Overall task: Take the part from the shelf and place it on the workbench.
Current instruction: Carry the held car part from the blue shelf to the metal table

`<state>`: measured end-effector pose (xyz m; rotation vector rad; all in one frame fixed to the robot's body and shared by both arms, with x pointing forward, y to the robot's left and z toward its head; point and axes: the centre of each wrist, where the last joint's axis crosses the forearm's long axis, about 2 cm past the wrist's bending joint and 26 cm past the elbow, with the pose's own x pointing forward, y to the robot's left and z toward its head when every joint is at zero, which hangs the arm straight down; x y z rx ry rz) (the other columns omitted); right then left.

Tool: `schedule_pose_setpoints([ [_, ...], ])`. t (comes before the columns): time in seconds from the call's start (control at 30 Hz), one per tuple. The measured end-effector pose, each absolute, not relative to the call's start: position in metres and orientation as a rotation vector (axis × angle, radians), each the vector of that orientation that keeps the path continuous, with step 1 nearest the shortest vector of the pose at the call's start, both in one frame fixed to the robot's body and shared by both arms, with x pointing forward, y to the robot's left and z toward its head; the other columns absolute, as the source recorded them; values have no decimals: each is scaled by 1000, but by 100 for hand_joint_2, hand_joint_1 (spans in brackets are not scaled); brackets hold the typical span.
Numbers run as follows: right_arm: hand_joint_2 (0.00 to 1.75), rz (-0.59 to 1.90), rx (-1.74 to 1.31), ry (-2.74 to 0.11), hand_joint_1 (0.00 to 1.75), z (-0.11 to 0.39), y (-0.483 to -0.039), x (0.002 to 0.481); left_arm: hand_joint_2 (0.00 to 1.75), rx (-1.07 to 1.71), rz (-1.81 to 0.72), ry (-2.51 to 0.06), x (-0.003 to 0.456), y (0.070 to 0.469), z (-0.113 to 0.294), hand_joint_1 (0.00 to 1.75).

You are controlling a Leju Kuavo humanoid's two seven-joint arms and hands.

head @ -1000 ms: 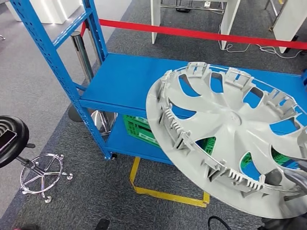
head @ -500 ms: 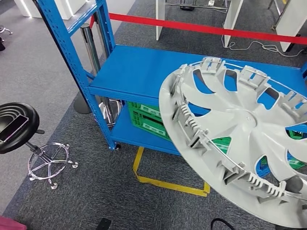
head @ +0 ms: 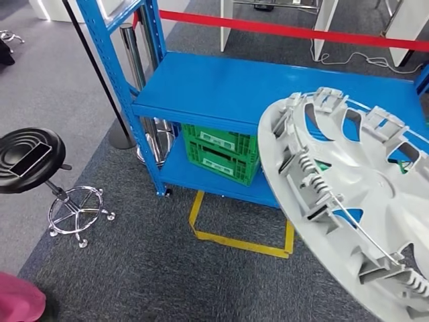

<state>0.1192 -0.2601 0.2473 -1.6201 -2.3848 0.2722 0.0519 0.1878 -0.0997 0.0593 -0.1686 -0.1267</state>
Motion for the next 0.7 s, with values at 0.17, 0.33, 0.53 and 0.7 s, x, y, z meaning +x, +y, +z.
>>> schedule_pose_setpoints([
  [0.17, 175, 264, -1635, -2378, 175, 249, -261, 117, 0, -35, -233, 11, 54, 186, -100, 0],
  [0.33, 175, 268, -1636, -2399, 175, 249, -258, 128, 0, 56, -1058, 50, 79, 189, -96, 0],
  [0.53, 175, 261, -1627, -2414, 175, 249, -256, 135, 0, 60, -1202, 33, 75, 185, -96, 0],
  [0.7, 175, 268, -1612, -2421, 175, 247, -254, 138, 0, 64, -1225, 19, 78, 184, -95, 0],
])
